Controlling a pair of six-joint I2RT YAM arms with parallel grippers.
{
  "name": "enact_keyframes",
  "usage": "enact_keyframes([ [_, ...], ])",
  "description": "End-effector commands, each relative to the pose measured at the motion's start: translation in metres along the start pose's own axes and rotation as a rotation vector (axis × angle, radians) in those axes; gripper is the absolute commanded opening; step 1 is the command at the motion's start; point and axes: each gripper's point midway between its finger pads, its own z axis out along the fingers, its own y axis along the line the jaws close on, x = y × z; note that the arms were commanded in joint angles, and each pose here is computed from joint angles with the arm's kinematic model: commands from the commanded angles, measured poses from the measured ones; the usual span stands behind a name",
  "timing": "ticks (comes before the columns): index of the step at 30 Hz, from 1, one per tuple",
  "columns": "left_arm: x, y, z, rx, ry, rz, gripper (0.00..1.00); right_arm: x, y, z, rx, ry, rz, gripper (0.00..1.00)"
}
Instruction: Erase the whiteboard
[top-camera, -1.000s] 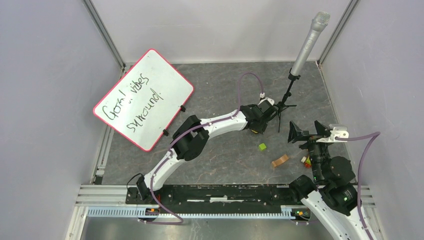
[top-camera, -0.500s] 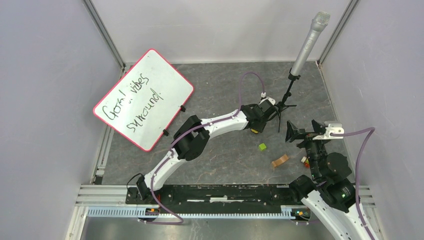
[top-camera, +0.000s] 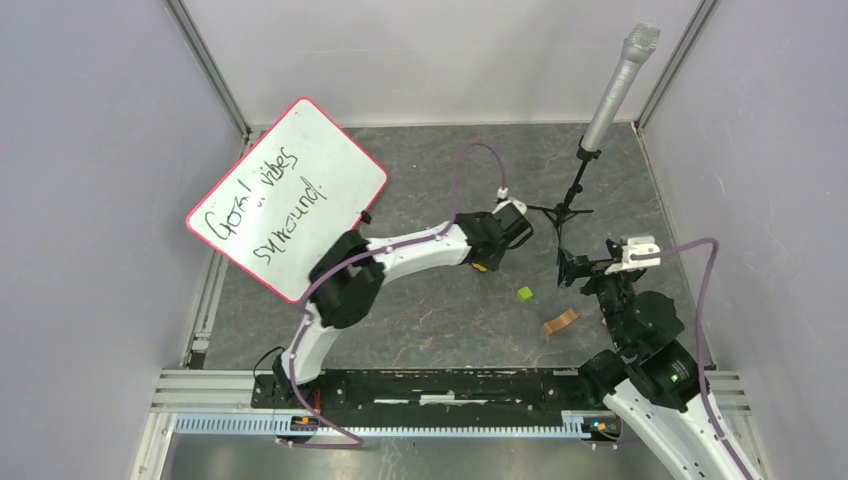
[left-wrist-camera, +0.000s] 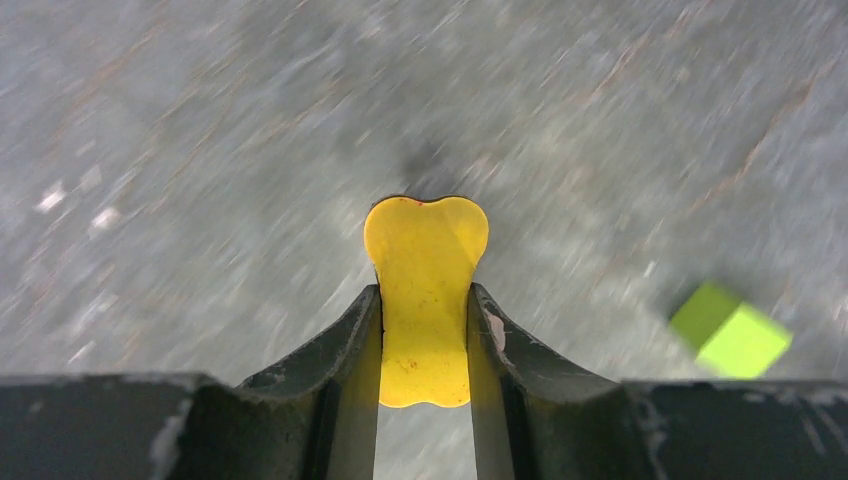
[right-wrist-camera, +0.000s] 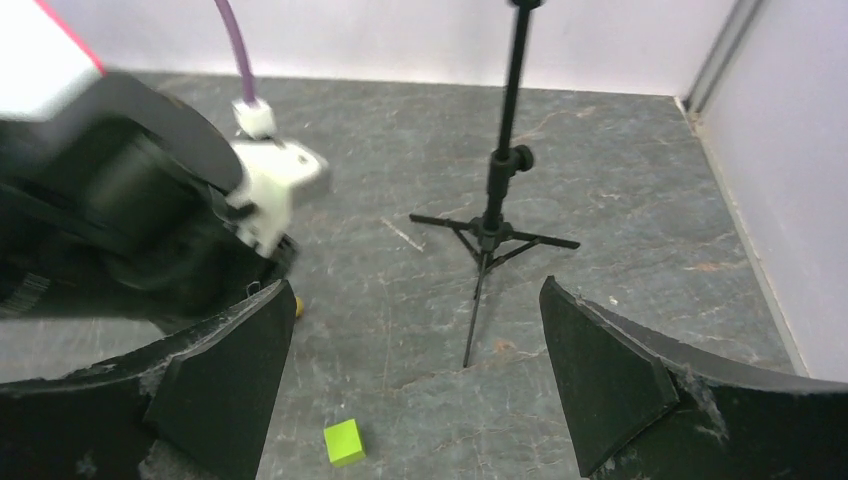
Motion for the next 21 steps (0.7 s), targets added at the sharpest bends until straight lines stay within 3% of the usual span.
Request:
enact_keyframes([
  [1,-0.034,0.058,-0.094,-0.070,-0.157,-0.036,0.31,0.011,0.033,0.008,-0.175,0.057,-0.067,0.98],
  [8,-0.007,0.129,-0.196,-0.143,-0.258,-0.122,0.31,0.031,0.086,0.011,-0.434,0.130,-0.040,0.98],
  [12,0.012,0.165,-0.246,-0.194,-0.323,-0.165,0.31,0.060,0.115,0.012,-0.577,0.233,-0.031,0.98],
  [15,0.026,0.191,-0.281,-0.234,-0.372,-0.197,0.32,0.078,0.131,0.013,-0.650,0.319,-0.028,0.98],
  [21,0.053,0.229,-0.328,-0.309,-0.432,-0.238,0.34,0.091,0.176,0.016,-0.709,0.350,-0.018,0.98],
])
